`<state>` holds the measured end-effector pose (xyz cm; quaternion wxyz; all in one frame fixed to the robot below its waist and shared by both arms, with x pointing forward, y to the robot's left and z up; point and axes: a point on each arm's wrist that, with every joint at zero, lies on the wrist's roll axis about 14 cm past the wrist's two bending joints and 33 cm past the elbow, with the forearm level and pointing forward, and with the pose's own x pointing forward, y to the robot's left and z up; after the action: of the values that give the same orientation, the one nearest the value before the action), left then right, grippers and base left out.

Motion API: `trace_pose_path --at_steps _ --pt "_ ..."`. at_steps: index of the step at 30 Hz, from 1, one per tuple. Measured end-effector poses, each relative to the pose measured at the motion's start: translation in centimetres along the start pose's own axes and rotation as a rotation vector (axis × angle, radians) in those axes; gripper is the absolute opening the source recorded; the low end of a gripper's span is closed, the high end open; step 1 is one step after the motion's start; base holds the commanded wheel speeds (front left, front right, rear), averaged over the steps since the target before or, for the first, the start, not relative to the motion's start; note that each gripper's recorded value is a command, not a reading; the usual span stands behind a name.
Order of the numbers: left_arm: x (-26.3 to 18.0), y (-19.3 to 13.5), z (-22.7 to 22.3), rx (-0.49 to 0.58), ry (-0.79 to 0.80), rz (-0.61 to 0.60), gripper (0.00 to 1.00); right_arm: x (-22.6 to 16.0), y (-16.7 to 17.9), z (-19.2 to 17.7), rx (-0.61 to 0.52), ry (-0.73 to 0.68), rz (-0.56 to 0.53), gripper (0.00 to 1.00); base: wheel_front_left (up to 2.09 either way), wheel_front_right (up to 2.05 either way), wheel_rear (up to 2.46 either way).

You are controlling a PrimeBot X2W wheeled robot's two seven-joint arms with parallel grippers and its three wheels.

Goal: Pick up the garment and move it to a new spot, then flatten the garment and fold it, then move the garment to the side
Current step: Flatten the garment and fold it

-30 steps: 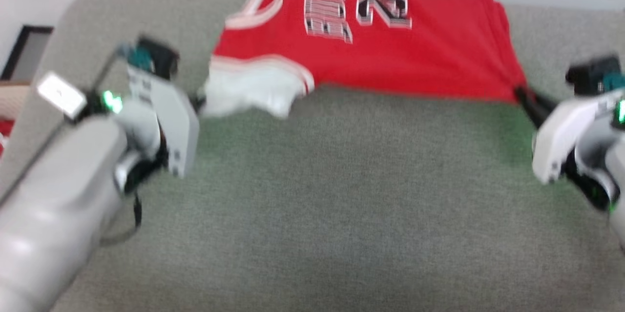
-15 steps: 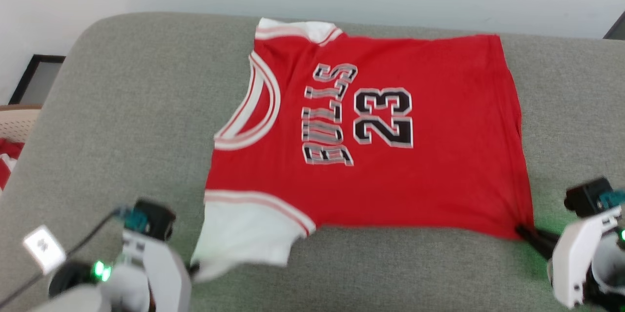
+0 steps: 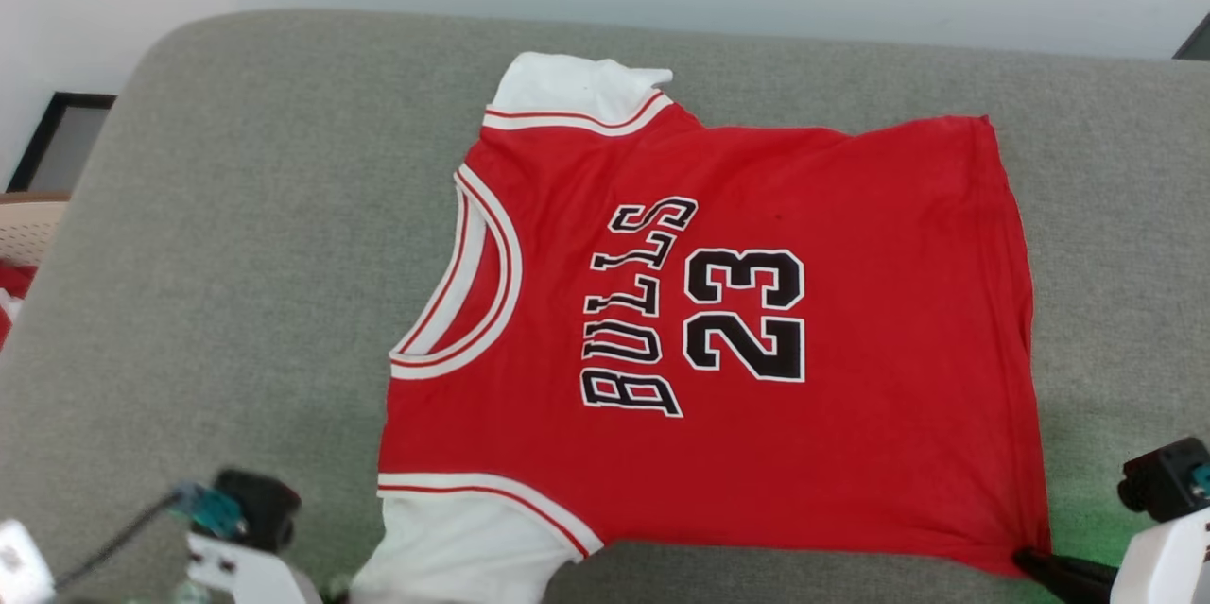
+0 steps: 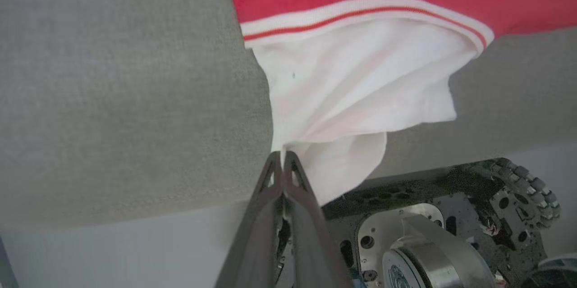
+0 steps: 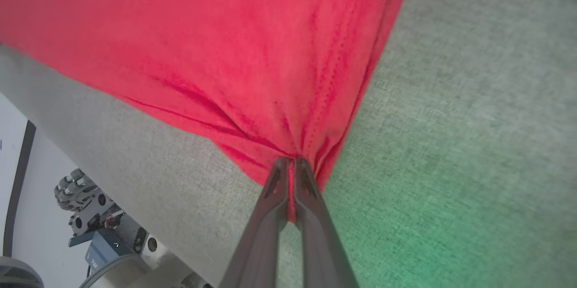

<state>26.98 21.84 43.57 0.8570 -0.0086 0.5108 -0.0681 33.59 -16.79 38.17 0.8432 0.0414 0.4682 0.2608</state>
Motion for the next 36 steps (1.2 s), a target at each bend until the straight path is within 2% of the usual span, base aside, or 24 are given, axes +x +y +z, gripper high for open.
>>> trace_pose_path --at_steps 3,10,19,23,27,36 --pt "-0.3 0.5 2.7 0.04 -0.089 0.018 0.0 -0.5 -0.1 1.3 0.013 -0.053 -0.01 0.0 0.0 0.0 0.0" --pt "-1.2 1.4 10.8 0.216 -0.301 0.053 0.0 -1.7 -0.3 6.5 -0.043 -0.211 -0.066 0.0 0.0 0.0 0.0" --pt "1.1 0.7 20.1 0.365 -0.426 0.026 0.0 -0.9 -1.2 13.2 -0.106 -0.323 -0.125 0.0 0.0 0.0 0.0" --pt "3.8 0.5 22.6 0.366 -0.409 0.005 0.0 0.6 -2.3 14.8 -0.108 -0.322 -0.146 0.0 0.0 0.0 0.0" --pt "7.1 0.9 23.0 0.347 -0.328 -0.003 0.0 2.5 -2.7 15.3 -0.113 -0.299 -0.147 0.0 0.0 0.0 0.0" --pt "13.6 0.9 20.2 0.273 -0.1 -0.047 0.0 6.2 -3.7 14.4 -0.098 -0.21 -0.145 0.0 0.0 0.0 0.0"
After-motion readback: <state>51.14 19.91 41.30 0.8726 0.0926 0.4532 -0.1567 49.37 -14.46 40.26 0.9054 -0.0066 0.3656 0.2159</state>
